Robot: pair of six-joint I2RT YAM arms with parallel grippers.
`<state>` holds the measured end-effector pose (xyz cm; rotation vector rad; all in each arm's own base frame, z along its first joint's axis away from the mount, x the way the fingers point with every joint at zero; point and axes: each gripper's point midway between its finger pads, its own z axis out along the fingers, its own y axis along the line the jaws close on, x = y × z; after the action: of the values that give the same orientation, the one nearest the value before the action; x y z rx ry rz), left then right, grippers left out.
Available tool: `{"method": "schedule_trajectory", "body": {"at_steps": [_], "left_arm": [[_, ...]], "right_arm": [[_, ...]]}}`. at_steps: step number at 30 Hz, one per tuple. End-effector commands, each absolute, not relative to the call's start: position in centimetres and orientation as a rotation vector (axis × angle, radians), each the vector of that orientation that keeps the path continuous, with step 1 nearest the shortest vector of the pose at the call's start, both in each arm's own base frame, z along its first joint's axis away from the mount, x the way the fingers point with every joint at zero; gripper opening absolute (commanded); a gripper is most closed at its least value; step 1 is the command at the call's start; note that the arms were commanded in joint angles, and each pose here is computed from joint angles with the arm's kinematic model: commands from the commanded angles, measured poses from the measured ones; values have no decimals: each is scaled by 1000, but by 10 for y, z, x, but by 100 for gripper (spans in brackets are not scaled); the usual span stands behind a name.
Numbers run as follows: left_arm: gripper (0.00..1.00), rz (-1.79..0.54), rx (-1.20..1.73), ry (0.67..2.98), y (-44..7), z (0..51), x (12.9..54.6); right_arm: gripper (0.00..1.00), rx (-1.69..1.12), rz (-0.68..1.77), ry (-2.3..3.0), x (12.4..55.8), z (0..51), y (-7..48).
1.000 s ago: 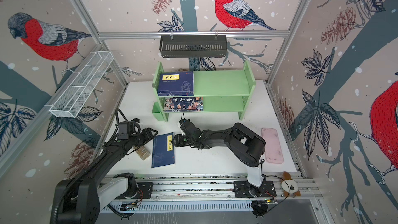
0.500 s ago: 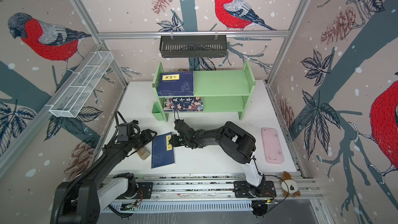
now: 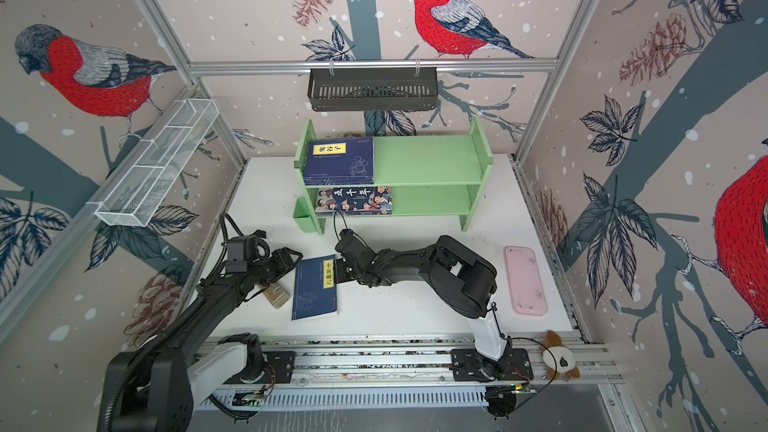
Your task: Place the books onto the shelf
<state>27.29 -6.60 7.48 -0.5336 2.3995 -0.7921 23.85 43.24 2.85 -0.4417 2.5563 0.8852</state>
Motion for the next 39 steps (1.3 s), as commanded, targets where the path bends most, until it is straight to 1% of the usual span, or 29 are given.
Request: {"method": "schedule_trajectory", "body": {"at_steps": [1,8,11,12,14,20,23,29,32,39], "left_arm": [[59,-847,-482,2354,-72,90,281],[58,-908,-441,2364,-82,92,279],[58,-906,-400,2382,-88,88,279],[58,-899,-396,2391,-88,86,280],[57,-877,-389,2423,-90,81,280],[55,-738,-386,2537,-80,62,286],[55,-721,-400,2567,-79,54,287],[57,-736,-391,2611,-84,41,284],[57,-781,-364,2623,-93,39,283],[56,-810,-336,2658,-104,34,278]], "right_arm": [[0,-414,714,2607,241,17,401],[0,-375,651,2590,245,29,369],[1,-368,678,2578,244,36,365],[3,-367,701,2570,243,39,366],[14,-370,770,2556,238,48,371],[36,-399,989,2536,214,67,390],[41,-403,1097,2540,200,70,398],[43,-373,1117,2530,189,78,401],[44,-352,1146,2533,188,80,403],[43,-299,1151,2560,191,64,412]]}}
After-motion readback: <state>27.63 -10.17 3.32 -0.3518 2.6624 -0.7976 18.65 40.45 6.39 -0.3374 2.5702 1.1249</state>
